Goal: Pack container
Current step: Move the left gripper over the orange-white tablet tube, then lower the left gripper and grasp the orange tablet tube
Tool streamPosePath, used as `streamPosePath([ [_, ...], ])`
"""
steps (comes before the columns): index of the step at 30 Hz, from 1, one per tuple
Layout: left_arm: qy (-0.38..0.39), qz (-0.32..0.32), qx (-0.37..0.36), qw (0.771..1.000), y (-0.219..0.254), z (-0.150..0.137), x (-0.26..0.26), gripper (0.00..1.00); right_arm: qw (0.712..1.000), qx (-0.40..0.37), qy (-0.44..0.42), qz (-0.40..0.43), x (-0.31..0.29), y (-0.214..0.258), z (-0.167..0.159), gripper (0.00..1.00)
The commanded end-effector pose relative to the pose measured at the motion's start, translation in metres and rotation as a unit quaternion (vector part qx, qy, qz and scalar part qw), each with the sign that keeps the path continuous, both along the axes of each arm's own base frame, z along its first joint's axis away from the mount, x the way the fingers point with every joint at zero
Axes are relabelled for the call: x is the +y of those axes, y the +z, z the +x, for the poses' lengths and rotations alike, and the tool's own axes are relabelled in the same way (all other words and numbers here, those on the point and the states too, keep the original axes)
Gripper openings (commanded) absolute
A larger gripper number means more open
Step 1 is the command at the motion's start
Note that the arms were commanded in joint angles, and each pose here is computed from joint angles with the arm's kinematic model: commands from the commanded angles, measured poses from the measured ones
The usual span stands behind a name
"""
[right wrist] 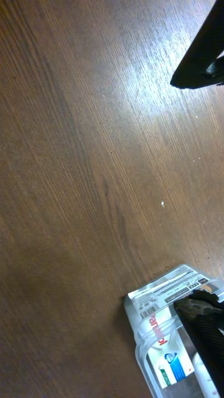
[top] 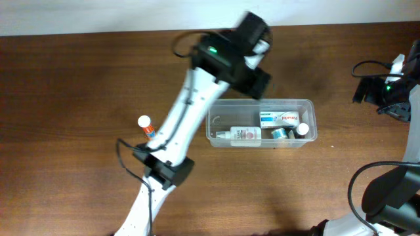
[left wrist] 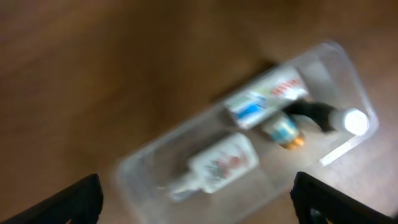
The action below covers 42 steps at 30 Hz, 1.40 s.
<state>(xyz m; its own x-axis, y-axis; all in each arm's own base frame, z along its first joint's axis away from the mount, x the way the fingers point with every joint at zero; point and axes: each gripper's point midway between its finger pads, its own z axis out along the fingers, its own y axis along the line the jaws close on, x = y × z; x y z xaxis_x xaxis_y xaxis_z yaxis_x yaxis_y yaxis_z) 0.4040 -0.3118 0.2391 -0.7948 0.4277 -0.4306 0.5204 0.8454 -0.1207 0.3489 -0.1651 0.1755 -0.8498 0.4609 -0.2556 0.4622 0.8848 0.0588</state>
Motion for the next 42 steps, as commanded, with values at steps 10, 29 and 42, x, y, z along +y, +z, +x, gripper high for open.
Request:
streamPosePath([
  [10, 0.194, 0.022, 0.015, 0.981, 0.044, 0.024, 0.186, 0.99, 1.000, 0.001, -0.008, 0.004, -0.001, -0.001, -0.002, 0.98],
  [29, 0.259, 0.101, 0.239, 0.931, -0.111, -0.066, 0.259, 0.99, 1.000, 0.001, -0.008, 0.004, -0.001, -0.001, -0.002, 0.98],
  [42, 0.260, 0.096, 0.228, 0.934, -0.137, -0.060, 0.259, 0.81, 1.000, 0.001, -0.008, 0.004, -0.001, -0.001, -0.002, 0.98],
])
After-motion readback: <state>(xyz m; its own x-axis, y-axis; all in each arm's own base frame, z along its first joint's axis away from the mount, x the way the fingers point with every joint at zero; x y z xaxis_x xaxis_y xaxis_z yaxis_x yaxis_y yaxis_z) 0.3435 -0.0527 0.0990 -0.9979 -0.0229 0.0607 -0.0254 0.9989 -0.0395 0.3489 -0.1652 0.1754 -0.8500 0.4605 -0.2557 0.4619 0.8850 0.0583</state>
